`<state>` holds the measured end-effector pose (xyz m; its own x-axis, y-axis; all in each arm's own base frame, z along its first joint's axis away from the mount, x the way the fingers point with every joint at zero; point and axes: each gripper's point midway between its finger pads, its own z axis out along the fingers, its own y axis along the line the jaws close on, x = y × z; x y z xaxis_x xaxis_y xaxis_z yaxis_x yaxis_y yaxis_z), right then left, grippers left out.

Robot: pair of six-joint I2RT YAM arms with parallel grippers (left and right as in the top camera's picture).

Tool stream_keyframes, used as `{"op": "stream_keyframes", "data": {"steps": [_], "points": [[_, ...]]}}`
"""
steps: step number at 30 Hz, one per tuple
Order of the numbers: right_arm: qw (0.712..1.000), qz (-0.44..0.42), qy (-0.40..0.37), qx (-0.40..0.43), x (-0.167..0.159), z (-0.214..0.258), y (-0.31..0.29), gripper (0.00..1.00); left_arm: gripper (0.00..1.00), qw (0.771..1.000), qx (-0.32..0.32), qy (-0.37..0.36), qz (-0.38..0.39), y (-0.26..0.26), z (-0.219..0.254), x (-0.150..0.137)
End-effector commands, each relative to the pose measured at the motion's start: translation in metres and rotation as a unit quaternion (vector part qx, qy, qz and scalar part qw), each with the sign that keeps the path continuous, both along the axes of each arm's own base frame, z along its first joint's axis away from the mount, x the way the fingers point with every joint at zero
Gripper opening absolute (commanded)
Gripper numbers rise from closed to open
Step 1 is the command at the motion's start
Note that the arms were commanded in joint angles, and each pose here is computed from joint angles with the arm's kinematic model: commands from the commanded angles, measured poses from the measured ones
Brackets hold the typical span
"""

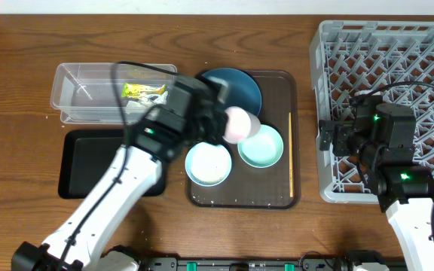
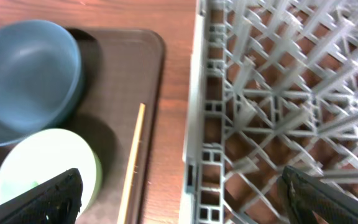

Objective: Sort waste into correct bins and load items into the dishwasher rack
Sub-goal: 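Lift the pink cup and pass it to the right gripper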

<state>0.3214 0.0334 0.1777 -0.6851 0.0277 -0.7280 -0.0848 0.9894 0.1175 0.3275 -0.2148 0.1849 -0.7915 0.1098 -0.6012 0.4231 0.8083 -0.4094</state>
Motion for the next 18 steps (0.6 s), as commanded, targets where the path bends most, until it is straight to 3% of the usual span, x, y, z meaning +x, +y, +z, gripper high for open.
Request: {"op": "stream_keyframes", "data": {"steps": [1,9,14,18], "points": [[0.997,0.063,-0.014,0.034,0.004,0.01,0.025,0.99,0.06,0.991,-0.123,0.051,-0.031,-0.003,0.019,0.002],[0.952,0.284,-0.043,0.108,-0.005,0.015,0.091,0.99,0.06,0.928,-0.32,0.118,-0.15,0.0,0.035,0.008],[0.903,0.391,-0.079,0.163,-0.011,0.024,0.121,0.99,0.07,0.913,-0.335,0.165,-0.162,-0.01,0.011,0.009],[0.882,0.422,-0.083,0.192,-0.012,0.022,0.13,0.99,0.06,0.909,-0.332,0.183,-0.172,-0.022,0.0,0.004]]}}
